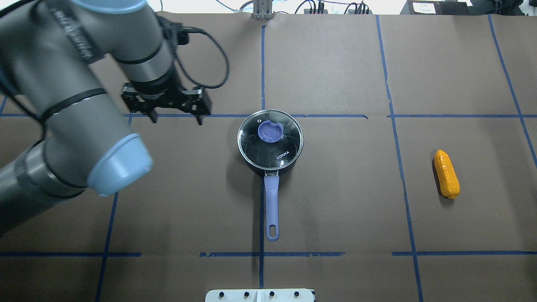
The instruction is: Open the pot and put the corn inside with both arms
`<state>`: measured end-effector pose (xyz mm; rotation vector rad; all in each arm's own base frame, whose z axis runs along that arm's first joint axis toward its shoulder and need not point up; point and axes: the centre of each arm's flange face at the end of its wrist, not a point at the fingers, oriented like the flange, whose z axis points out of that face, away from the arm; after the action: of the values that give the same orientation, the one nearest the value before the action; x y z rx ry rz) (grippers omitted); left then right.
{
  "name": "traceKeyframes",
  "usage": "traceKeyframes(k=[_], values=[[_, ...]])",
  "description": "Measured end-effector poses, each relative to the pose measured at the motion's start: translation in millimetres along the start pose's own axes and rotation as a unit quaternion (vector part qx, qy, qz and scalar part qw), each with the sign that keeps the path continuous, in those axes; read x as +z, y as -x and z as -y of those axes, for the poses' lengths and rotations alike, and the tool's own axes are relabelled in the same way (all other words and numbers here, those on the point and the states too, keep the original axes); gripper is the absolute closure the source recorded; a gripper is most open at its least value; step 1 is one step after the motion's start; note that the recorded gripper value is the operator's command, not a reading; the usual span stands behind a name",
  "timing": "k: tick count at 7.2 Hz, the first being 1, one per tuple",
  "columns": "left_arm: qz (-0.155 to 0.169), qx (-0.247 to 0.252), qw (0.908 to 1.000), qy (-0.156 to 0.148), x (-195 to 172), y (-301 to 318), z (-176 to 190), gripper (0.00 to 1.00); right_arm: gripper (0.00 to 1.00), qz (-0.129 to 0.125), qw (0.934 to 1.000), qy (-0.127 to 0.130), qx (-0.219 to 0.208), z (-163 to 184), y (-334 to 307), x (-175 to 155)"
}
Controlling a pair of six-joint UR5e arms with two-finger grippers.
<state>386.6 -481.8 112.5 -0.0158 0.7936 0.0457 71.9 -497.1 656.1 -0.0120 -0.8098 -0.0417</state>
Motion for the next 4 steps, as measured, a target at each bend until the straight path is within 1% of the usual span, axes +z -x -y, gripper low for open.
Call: traceKeyframes(k=[2, 4], values=[[-0.007, 0.001, 0.9999, -0.007, -1.7, -57.4, 29.0, 0.0, 0.0, -0.002, 1.0, -0.005, -0.007, -0.1, -1.5, 1.3], [-0.017, 0.004, 0.9998, -0.013, 17.0, -91.0, 49.5, 0.0, 0.0, -0.004, 0.9998, -0.011, -0.013, -2.5, -5.4, 4.9]])
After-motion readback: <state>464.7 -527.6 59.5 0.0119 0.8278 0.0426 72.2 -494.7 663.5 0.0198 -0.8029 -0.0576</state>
